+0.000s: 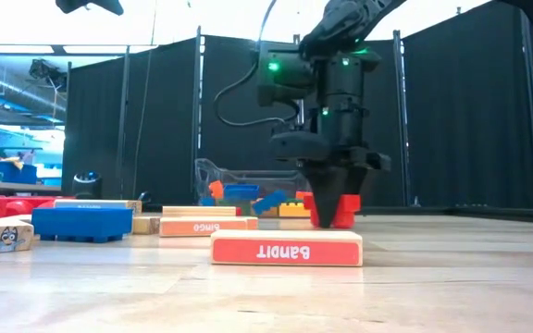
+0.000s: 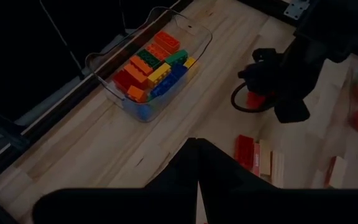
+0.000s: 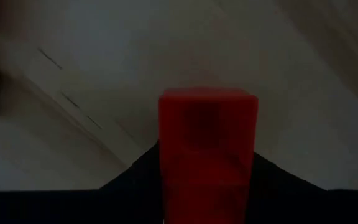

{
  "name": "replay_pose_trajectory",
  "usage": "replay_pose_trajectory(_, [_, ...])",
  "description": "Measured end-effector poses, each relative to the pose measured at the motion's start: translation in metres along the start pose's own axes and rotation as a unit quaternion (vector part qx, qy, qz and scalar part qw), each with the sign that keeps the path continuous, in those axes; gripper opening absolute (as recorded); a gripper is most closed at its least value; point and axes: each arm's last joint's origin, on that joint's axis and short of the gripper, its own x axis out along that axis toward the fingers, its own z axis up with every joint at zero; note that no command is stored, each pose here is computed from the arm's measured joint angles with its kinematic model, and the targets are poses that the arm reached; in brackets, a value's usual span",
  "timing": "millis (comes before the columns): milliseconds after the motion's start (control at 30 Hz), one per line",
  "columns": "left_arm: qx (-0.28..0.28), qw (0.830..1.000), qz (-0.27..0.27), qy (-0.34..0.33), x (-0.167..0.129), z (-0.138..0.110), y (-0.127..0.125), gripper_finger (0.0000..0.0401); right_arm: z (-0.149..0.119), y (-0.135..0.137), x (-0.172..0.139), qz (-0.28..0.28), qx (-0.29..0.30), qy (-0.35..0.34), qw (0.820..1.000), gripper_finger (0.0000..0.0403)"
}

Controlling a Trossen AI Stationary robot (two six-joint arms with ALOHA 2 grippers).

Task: Sort blocks by size
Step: Put the 2-stud red game piece into the bottom right transparent bin

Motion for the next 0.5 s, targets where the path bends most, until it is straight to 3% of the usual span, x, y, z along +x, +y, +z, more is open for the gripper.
replay_pose_trajectory(133, [0.001,1.000,0.001,0.002,0.001,0.000,-0.001,0.0013,-0.011,0.007,-0.014,0.013,-0.034,-0.006,0.999,0.0147])
replay_pose_trajectory(267, [0.002,1.000,0.002,0.004,0.003,0.001,-0.002,0.0013,-0.040,0.019,-0.068,0.051,-0.061,-0.032,0.996,0.0147])
replay_pose_trajectory(500, [0.003,1.000,0.003,0.007,0.006,0.002,-0.004,0.0013,-0.151,0.036,-0.136,0.097,-0.040,-0.021,0.994,0.0147])
